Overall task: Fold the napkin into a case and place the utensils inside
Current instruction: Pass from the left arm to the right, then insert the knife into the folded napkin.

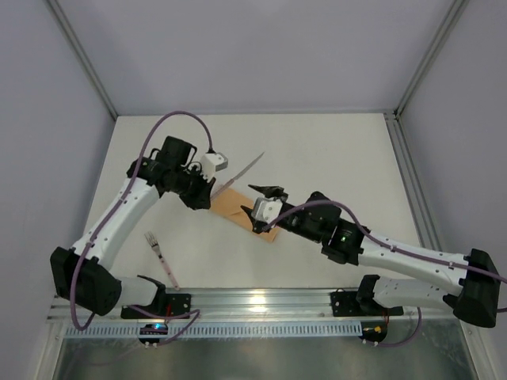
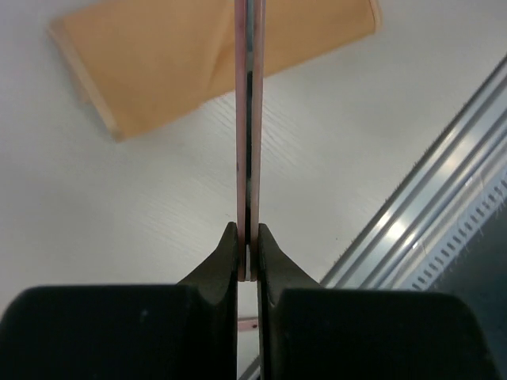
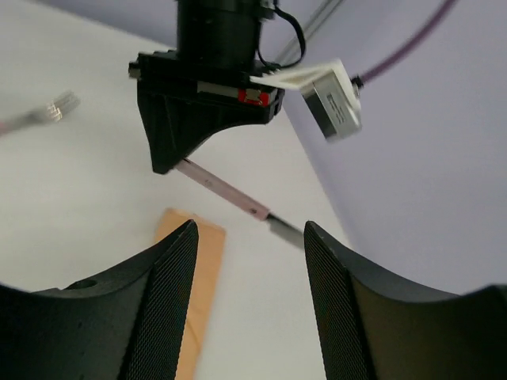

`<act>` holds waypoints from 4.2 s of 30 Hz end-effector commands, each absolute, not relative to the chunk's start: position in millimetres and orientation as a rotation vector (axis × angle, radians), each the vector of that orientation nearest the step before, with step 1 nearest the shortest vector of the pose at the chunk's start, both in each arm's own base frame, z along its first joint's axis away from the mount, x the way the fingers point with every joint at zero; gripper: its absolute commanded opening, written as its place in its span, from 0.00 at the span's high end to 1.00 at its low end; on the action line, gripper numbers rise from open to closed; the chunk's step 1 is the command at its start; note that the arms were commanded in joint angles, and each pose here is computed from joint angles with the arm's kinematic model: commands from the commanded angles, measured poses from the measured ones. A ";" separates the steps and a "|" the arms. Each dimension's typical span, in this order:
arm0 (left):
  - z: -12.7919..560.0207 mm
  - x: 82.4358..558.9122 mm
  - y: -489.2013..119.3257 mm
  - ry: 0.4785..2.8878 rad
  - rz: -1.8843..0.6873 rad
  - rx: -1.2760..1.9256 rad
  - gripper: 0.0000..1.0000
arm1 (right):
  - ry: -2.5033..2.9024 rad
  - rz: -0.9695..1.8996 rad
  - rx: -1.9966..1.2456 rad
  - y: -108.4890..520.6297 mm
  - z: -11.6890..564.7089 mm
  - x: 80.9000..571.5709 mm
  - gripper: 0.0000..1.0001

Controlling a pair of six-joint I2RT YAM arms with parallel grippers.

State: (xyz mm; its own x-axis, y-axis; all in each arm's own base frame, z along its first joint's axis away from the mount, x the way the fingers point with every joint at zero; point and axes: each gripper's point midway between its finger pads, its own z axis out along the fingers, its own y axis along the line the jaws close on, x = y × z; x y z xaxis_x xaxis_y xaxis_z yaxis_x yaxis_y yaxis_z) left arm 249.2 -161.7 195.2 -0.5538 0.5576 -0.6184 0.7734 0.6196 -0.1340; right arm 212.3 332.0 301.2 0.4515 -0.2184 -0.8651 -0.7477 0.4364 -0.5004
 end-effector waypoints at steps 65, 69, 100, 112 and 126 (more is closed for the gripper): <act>70.8 378.3 -152.8 2.511 -0.149 0.741 0.48 | 2.494 0.360 -1.509 254.9 37.5 228.4 0.96; 55.7 377.0 -152.8 2.540 -0.150 0.751 0.58 | 2.553 0.338 -1.491 254.8 30.1 234.1 0.96; 57.1 346.7 -162.4 2.535 -0.301 0.811 0.97 | 2.814 0.081 -1.396 254.9 48.4 239.7 0.96; 50.8 339.5 -163.7 2.550 -0.330 0.817 0.96 | 2.888 0.190 -1.438 272.4 26.3 230.2 0.96; 43.8 334.2 -167.9 2.565 -0.376 0.829 0.95 | 2.690 0.159 -1.678 305.7 26.7 241.8 0.96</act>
